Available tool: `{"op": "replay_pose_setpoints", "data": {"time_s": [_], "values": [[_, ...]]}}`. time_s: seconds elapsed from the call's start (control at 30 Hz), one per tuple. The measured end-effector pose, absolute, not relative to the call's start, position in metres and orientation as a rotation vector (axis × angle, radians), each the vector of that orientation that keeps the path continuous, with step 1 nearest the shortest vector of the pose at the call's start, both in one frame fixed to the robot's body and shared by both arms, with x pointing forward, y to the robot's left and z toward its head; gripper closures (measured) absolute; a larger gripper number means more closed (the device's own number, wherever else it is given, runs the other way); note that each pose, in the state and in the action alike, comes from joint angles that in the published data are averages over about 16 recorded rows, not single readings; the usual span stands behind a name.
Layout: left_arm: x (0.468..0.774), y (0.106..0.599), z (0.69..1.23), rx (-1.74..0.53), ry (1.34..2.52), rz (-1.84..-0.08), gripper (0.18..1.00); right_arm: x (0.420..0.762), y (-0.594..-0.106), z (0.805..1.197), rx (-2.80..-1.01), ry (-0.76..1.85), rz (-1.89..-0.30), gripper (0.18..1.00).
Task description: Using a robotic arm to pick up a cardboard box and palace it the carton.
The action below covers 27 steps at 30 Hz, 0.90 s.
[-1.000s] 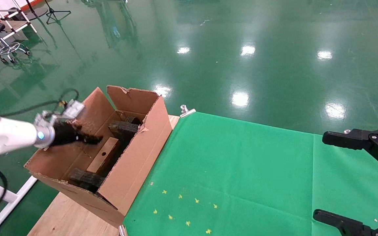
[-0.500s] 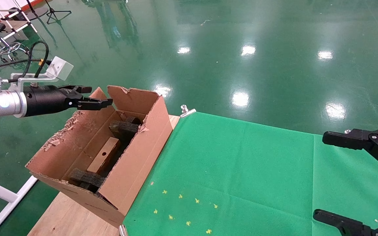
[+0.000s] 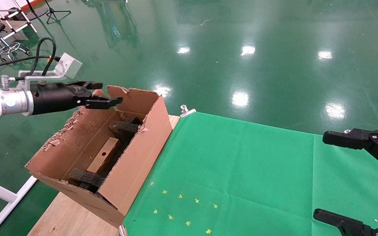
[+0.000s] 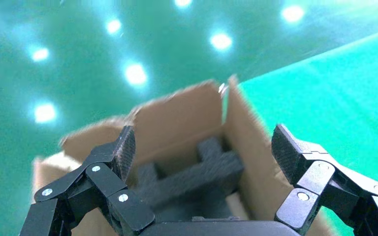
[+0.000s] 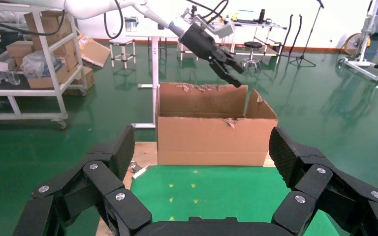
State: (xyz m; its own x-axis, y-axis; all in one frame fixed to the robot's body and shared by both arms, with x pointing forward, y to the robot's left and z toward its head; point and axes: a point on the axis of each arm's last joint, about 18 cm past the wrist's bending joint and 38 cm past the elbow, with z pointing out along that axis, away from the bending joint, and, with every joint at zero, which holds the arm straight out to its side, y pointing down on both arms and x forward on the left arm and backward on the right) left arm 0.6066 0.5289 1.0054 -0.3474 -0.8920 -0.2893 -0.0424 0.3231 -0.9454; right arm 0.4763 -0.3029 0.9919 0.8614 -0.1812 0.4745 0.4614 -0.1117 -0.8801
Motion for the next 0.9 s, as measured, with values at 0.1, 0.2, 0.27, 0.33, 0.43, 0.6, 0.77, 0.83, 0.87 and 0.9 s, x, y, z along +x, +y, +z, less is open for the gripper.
{"op": "replay_pose_setpoints", "data": {"time_s": [0.1,0.2,0.27,0.33,0.43,0.6,0.77,0.83,0.87,0.9], "values": [[0.606,0.516,1.008,-0.799,1.679,-1.187,0.184,0.476,-0.303,0.992,-1.595,-0.225,-0.552,0.178],[0.604,0.503,1.01,-0.741,1.693,-1.221,0.184,0.476,-0.303,0.992,-1.595,-0.225,-0.552,0.178],[0.603,0.494,1.012,-0.702,1.703,-1.244,0.184,0.476,-0.303,0.992,-1.595,-0.225,-0.552,0.178],[0.601,0.484,1.013,-0.663,1.714,-1.266,0.184,0.476,-0.303,0.992,-1.595,-0.225,-0.552,0.178],[0.598,0.47,1.014,-0.603,1.73,-1.301,0.184,0.476,-0.303,0.992,-1.595,-0.225,-0.552,0.178],[0.591,0.447,1.015,-0.5,1.757,-1.36,0.184,0.476,-0.303,0.992,-1.595,-0.225,-0.552,0.178],[0.581,0.423,1.014,-0.396,1.784,-1.421,0.184,0.476,-0.303,0.992,-1.595,-0.225,-0.552,0.178],[0.576,0.414,1.014,-0.353,1.795,-1.445,0.184,0.476,-0.303,0.992,-1.595,-0.225,-0.552,0.178],[0.574,0.409,1.013,-0.331,1.801,-1.457,0.184,0.476,-0.303,0.992,-1.595,-0.225,-0.552,0.178],[0.571,0.404,1.013,-0.309,1.806,-1.47,0.184,0.476,-0.303,0.992,-1.595,-0.225,-0.552,0.178]]}}
